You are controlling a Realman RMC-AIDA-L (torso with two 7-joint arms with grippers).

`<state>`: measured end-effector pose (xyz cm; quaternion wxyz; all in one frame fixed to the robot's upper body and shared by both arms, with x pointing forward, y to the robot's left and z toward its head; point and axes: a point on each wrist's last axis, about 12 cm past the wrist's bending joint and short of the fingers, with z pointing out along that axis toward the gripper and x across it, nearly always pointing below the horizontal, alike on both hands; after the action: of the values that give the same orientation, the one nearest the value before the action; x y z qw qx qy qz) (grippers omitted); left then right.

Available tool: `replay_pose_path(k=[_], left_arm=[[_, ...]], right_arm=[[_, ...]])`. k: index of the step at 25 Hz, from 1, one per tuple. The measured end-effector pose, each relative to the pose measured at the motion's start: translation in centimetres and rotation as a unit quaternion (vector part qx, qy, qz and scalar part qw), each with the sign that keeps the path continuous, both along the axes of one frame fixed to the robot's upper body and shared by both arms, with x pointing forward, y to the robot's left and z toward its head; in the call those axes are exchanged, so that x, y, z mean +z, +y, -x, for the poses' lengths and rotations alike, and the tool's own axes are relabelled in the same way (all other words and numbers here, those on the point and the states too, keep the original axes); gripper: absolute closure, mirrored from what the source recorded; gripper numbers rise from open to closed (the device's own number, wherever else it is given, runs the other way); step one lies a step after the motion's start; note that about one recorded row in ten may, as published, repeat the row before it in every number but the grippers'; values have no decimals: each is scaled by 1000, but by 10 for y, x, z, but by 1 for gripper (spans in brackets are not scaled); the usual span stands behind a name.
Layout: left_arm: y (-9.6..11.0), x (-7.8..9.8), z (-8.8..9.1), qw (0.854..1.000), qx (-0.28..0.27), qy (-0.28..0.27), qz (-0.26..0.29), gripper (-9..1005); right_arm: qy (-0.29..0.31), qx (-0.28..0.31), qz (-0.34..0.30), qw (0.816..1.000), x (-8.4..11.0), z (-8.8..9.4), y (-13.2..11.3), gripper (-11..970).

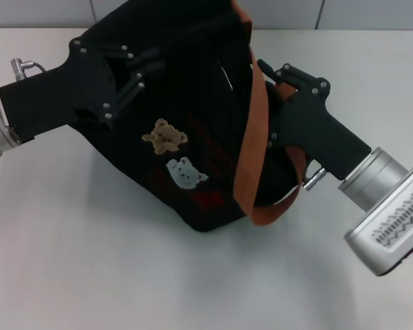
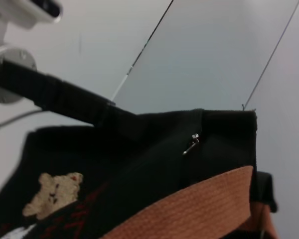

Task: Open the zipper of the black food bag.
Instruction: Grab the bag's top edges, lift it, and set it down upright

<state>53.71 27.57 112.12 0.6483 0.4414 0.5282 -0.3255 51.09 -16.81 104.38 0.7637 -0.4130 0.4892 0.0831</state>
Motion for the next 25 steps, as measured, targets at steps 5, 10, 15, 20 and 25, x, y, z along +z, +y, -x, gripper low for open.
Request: replay_pose_path(k=[5,10,15,20,25], left_arm=[[0,0,-1,1000,1,-1,-1,909],[0,0,-1,1000,-1,-1,-4,909],[-1,2,-2,1000,-3,-4,-5,909],[-3,3,-4,1000,-6,-3,-4,909],[-6,3,-4,1000,-15,-1,-6,908]], right_arm=[[-44,-36,24,998,2,2,5,563],[-63,-50,11,997,5,5,0,563],[-64,-56,23,996,4,2,-2,564],[-56,-48,51,996,2,-6,1,563],[-50,-30,70,996,2,-12,9,562]])
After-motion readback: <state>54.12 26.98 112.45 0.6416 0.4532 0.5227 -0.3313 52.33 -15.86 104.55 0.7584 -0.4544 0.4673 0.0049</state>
